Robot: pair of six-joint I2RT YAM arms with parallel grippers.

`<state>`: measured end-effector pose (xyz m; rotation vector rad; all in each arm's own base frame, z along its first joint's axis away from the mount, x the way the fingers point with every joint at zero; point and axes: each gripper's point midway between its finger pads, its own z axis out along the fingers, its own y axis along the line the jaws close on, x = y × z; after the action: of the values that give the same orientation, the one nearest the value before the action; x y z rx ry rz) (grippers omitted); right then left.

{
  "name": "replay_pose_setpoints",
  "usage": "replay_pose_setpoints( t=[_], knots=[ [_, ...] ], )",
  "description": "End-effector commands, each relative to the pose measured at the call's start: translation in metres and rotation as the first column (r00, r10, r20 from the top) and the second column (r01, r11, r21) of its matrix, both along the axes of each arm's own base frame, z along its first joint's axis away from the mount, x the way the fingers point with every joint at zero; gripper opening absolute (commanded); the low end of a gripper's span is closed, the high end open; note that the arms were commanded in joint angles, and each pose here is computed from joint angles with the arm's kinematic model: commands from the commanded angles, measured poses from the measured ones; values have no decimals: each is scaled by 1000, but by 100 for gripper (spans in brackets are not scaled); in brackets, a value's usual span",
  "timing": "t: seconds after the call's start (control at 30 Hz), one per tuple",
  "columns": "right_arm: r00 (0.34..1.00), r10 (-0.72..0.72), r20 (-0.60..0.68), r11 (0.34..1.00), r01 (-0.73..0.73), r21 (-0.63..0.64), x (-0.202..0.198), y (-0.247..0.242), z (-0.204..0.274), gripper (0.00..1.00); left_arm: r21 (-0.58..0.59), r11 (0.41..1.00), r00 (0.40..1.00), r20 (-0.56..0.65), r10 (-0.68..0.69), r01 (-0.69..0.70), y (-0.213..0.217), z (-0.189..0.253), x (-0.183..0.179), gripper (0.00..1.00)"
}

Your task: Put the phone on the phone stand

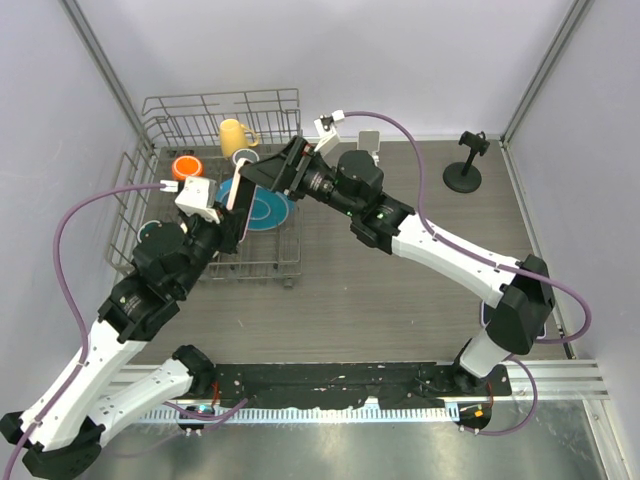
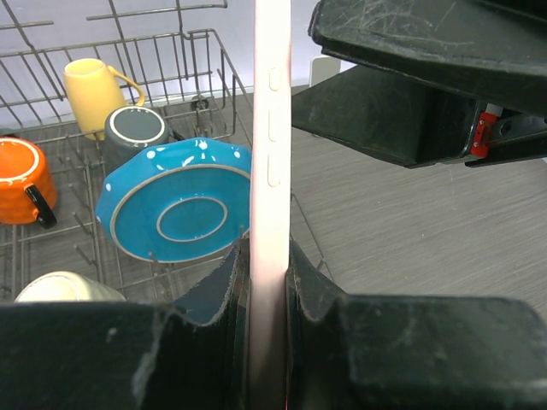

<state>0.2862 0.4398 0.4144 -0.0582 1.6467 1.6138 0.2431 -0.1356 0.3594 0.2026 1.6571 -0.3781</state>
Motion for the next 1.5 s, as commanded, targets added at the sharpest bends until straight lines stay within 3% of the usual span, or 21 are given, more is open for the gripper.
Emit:
replay_pose_setpoints(
  t=[0.0,0.5,1.1,1.33,1.47],
  knots=[
    [997,-51,58,999,50,19,5,0,25,90,-122,992,990,139,-1,19,-1,54,-2,0],
    [981,-163,100,984,169,-57,8,2,20,90,-132,990,982,172,79,-57,18,67,-4,0],
    [995,-61,79,997,65,-41,-4,27,13,90,-142,990,986,162,38,-15,11,57,-7,0],
    [997,-52,58,999,53,-15,-4,26,14,84,-118,993,988,148,37,-19,9,48,-3,0],
    [999,-33,41,999,34,-21,-3,31,9,90,-112,994,988,151,37,-20,9,48,-3,0]
  ],
)
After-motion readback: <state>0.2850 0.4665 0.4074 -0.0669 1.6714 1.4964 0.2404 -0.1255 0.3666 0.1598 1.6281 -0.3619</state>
